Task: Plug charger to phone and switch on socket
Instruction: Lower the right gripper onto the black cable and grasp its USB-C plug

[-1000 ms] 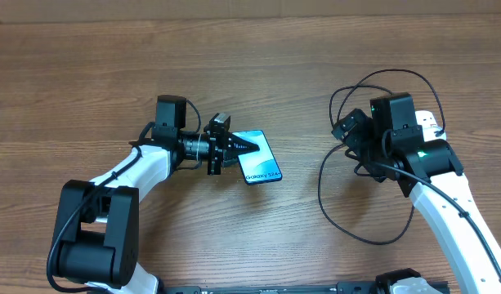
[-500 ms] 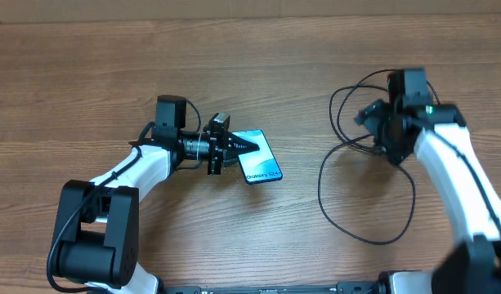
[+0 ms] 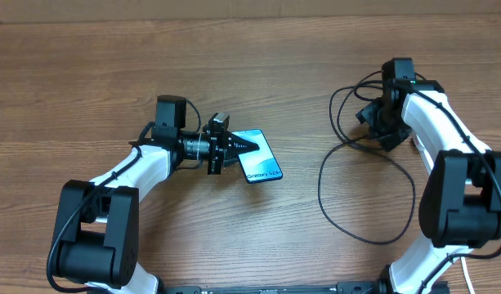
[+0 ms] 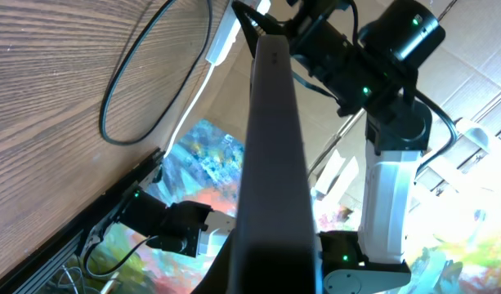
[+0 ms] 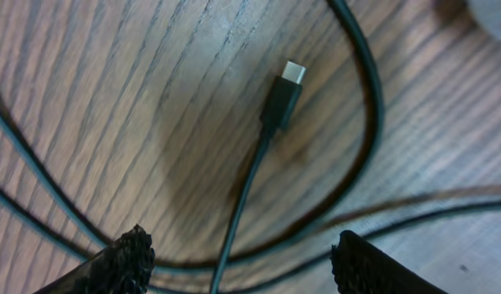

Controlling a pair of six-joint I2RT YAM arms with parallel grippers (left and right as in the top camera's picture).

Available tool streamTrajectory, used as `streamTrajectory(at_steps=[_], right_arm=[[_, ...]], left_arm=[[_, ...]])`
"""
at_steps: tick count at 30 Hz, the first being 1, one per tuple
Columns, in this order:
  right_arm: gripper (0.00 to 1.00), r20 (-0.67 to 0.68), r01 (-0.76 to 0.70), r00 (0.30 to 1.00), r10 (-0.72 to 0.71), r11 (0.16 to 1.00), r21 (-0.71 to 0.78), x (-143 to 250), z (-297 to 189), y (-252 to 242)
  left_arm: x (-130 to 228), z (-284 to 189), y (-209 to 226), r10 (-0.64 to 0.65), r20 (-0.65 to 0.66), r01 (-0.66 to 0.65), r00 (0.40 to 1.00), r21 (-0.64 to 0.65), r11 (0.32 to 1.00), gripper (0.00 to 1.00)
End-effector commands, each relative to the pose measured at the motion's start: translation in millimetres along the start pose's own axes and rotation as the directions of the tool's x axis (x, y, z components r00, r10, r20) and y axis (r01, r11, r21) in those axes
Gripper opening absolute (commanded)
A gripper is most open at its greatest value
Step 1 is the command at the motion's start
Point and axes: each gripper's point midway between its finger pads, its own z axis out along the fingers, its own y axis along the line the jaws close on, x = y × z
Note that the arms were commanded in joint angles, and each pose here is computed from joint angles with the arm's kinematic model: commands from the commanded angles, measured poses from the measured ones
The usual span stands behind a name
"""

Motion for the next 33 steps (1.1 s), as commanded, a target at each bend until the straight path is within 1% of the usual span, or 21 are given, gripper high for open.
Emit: streamTrajectory(at_steps=[1, 2, 6, 10, 16, 21, 23, 25, 28, 29, 30, 31, 33], right_arm=[[0.7, 0.033, -0.029, 0.999, 0.029, 1.0, 0.0, -11.1, 8.4, 6.5], [0.7, 0.032, -0.029, 0.999, 0.029, 1.0, 0.0, -11.4, 12.2, 7.4], [0.61, 0.006, -0.061, 0.998, 0.061, 0.997, 0.037, -5.8, 29.1, 2.2], [0.59, -0.009, -0.071, 0.997, 0.071, 0.995, 0.064, -0.7, 43.5, -2.8], [0.51, -0.001, -0.07, 0.998, 0.07, 0.994, 0.078, -2.3, 56.5, -3.9], [0.51, 0.027, -0.072, 0.997, 0.07, 0.994, 0.076, -7.8, 56.6, -2.9], [0.45, 0.023, -0.072, 0.997, 0.07, 0.994, 0.078, -6.6, 57.1, -3.5], [0.41, 0.017, -0.071, 0.997, 0.07, 0.994, 0.083, -4.7, 57.8, -5.2], [0.27, 0.008, -0.069, 0.998, 0.069, 0.993, 0.097, -2.4, 58.9, -8.4], [0.21, 0.003, -0.068, 0.998, 0.068, 0.992, 0.104, -1.2, 59.5, -9.8], [0.11, 0.0, -0.067, 0.998, 0.067, 0.992, 0.109, -0.2, 59.3, -11.1], [0.04, -0.004, -0.066, 0.998, 0.067, 0.991, 0.115, 0.8, 59.1, -12.5], [0.04, -0.013, -0.063, 0.998, 0.066, 0.99, 0.127, 2.8, 58.7, -15.3]], left_arm=[[5.2, -0.5, -5.9, 0.011, -0.026, -0.01, 1.0, 0.013, 1.0, 0.04], [5.2, -0.5, -5.9, 0.01, -0.026, -0.01, 1.0, 0.013, 1.0, 0.04], [5.3, -0.5, -5.9, 0.01, -0.026, -0.01, 1.0, 0.013, 1.0, 0.04], [5.2, -0.5, -5.9, 0.01, -0.026, -0.01, 1.0, 0.013, 1.0, 0.04], [6.5, -0.5, -6.4, 0.01, -0.033, -0.01, 0.999, 0.016, 1.0, 0.04], [6.6, -0.5, -6.4, 0.01, -0.033, -0.01, 0.999, 0.016, 1.0, 0.04], [6.6, -0.5, -6.3, 0.01, -0.033, -0.009, 0.999, 0.016, 1.0, 0.04], [6.5, -0.5, -6.3, 0.01, -0.033, -0.009, 0.999, 0.016, 1.0, 0.04], [6.5, -0.5, -6.3, 0.01, -0.033, -0.009, 0.999, 0.016, 1.0, 0.04], [6.6, -0.5, -6.4, 0.01, -0.033, -0.009, 0.999, 0.016, 1.0, 0.04], [6.6, -0.5, -6.3, 0.009, -0.033, -0.009, 0.999, 0.016, 1.0, 0.04], [6.8, -0.5, -6.4, 0.009, -0.035, -0.008, 0.999, 0.016, 1.0, 0.04], [7.2, -0.6, -6.5, -0.002, -0.037, 0.003, 0.999, 0.017, 1.0, 0.04]])
